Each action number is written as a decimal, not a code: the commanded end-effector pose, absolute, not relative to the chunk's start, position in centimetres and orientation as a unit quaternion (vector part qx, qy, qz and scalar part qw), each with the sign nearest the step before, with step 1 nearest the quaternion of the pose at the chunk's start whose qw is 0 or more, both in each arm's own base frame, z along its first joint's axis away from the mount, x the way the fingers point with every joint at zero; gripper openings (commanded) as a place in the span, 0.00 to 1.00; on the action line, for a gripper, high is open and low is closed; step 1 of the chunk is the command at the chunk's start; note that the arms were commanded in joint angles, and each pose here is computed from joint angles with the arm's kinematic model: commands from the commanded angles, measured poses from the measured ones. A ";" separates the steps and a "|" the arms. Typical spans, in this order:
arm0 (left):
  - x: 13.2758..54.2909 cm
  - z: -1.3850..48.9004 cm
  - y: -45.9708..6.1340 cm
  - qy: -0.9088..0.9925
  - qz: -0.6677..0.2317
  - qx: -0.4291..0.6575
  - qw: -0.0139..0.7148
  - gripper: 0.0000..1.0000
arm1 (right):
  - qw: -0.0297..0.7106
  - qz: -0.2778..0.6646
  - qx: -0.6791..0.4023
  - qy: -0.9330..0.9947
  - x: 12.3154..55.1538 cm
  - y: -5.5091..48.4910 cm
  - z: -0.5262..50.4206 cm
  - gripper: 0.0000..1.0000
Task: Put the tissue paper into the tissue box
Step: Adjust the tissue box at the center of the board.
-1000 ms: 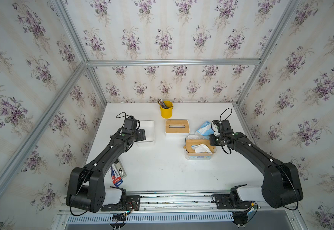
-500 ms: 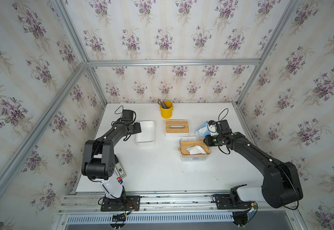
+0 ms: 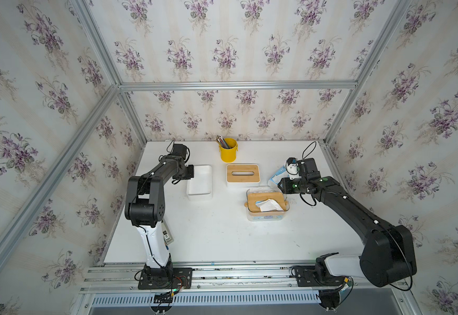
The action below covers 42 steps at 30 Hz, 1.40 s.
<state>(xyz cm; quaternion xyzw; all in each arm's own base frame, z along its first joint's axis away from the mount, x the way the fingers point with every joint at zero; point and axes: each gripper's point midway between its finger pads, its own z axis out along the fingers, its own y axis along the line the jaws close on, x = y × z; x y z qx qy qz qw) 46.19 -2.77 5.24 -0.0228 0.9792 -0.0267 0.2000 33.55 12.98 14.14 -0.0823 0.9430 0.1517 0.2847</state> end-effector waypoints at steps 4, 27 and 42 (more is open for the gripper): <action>44.9 4.9 -2.6 0.984 -0.011 0.036 0.174 0.02 | 0.310 0.204 -0.090 0.924 34.7 14.9 16.2 0.47; 35.2 7.9 -15.8 0.802 -0.152 0.546 0.191 0.00 | 0.366 0.187 -0.072 0.909 37.5 14.8 19.3 0.53; 36.5 6.1 -20.4 0.712 -0.170 0.663 0.160 0.05 | 0.374 0.132 -0.024 0.918 39.7 12.4 18.6 0.55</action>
